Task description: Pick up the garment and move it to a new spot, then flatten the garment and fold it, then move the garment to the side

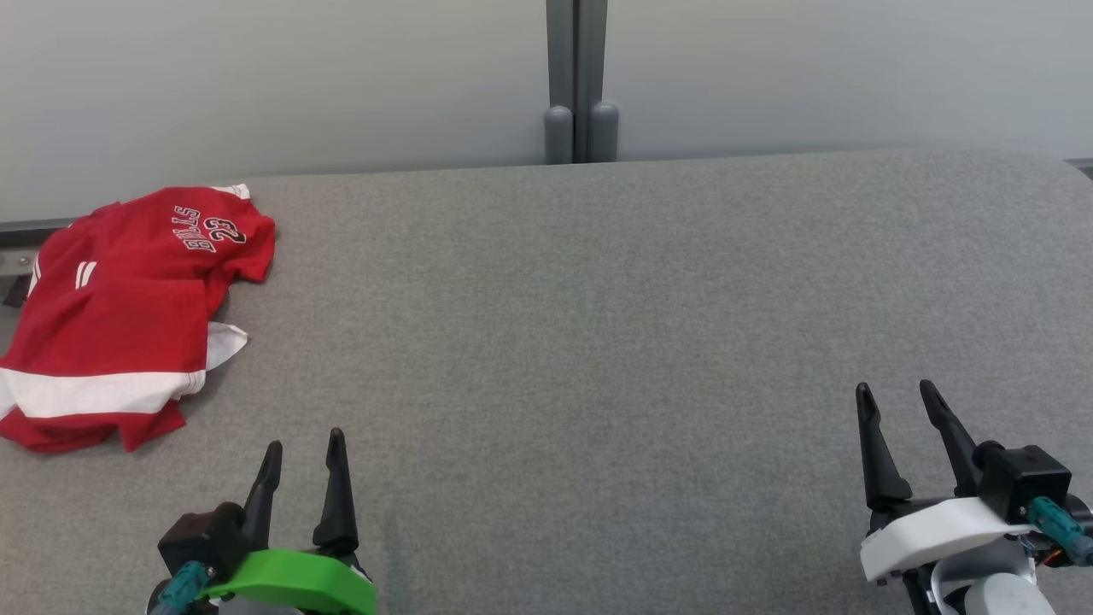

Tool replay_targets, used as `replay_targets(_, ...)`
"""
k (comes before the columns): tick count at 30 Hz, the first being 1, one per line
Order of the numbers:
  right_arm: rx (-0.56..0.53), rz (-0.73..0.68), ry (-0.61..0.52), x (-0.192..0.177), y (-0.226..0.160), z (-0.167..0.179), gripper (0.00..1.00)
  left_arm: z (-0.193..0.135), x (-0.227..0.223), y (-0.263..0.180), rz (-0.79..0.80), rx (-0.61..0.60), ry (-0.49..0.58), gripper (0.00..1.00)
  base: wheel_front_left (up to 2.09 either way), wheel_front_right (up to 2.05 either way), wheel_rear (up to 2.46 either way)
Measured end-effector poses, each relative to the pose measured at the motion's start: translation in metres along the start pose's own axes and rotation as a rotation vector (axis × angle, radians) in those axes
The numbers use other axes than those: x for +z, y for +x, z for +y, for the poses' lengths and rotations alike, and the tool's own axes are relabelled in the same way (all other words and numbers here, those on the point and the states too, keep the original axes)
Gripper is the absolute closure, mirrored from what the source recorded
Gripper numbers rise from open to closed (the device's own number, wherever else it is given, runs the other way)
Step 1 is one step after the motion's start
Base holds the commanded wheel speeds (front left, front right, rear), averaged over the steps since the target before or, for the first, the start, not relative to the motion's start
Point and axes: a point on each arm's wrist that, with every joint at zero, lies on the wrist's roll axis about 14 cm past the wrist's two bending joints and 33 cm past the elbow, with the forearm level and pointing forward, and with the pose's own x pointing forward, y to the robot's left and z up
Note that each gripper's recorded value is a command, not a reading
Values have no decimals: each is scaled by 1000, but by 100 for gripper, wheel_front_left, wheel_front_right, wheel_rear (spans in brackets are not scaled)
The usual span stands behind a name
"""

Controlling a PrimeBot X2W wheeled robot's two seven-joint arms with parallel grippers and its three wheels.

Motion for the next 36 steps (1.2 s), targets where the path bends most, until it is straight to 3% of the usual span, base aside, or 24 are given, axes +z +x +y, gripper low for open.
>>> replay_targets(13, 21, 1, -78, -2, -3, 3, 0, -4, -5, -3, 7, -24, 65, 0, 0, 0, 0)
replay_targets(36, 30, 27, -73, -11, 0, 6, 0, 3, -8, -8, 14, -2, 62, 0, 0, 0, 0)
